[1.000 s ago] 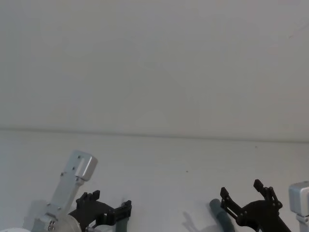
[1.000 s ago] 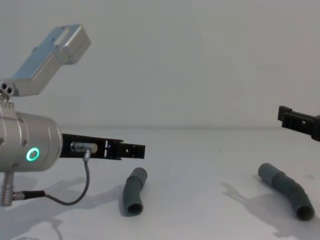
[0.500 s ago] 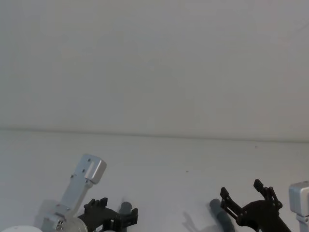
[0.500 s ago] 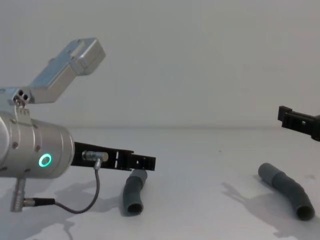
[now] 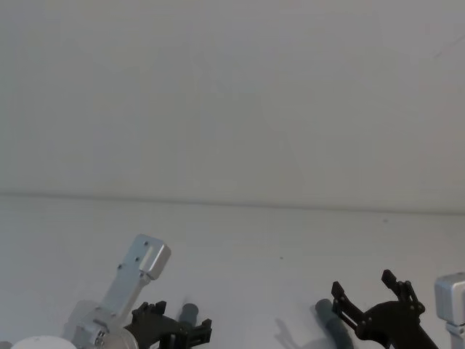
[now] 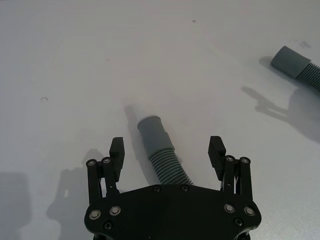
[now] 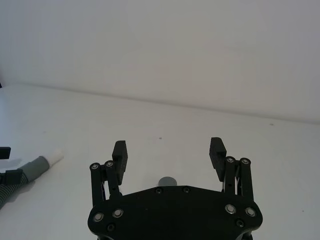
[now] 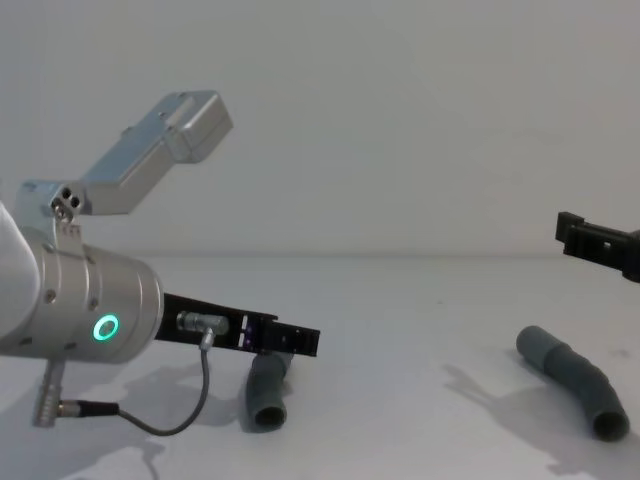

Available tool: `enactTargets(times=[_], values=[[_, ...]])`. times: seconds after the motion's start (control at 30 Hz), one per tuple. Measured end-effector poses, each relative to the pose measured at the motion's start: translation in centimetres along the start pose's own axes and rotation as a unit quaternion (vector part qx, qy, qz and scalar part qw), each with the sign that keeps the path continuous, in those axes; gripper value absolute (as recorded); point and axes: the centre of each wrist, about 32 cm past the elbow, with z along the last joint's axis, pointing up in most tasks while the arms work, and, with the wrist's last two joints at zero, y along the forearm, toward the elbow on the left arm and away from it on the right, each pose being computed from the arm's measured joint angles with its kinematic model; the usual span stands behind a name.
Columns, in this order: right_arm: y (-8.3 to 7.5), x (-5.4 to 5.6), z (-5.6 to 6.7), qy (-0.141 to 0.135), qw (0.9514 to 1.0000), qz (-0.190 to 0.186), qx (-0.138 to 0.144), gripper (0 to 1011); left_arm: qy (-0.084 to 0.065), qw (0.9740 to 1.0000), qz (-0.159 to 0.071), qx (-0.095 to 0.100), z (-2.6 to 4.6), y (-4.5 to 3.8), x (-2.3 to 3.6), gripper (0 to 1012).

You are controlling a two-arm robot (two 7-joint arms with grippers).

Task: Use both hands to pick up one end of the pipe from the table, align the ends, and insert them.

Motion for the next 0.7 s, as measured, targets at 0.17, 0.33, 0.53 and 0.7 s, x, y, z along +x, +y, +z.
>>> enactTargets(times=[0.17,0.33,0.53,0.7], values=[[0.0,0.0,0.0,0.0,1.0,0.0,0.0,1000,-0.005,1.0,0.002,0.005,0.06,-0.21,-0.08,1001],[0.0,0.0,0.0,0.0,1.0,0.0,0.0,1000,-0.012,0.9999,0.005,0.01,0.14,-0.5,-0.19,1001],[0.0,0.0,0.0,0.0,1.0,0.0,0.0,1000,-0.017,0.9997,0.008,0.015,0.15,-0.8,-0.36,1001],[0.0,0.0,0.0,0.0,1.0,0.0,0.0,1000,-0.019,0.9996,0.011,0.018,0.08,-1.13,-0.52,1001]])
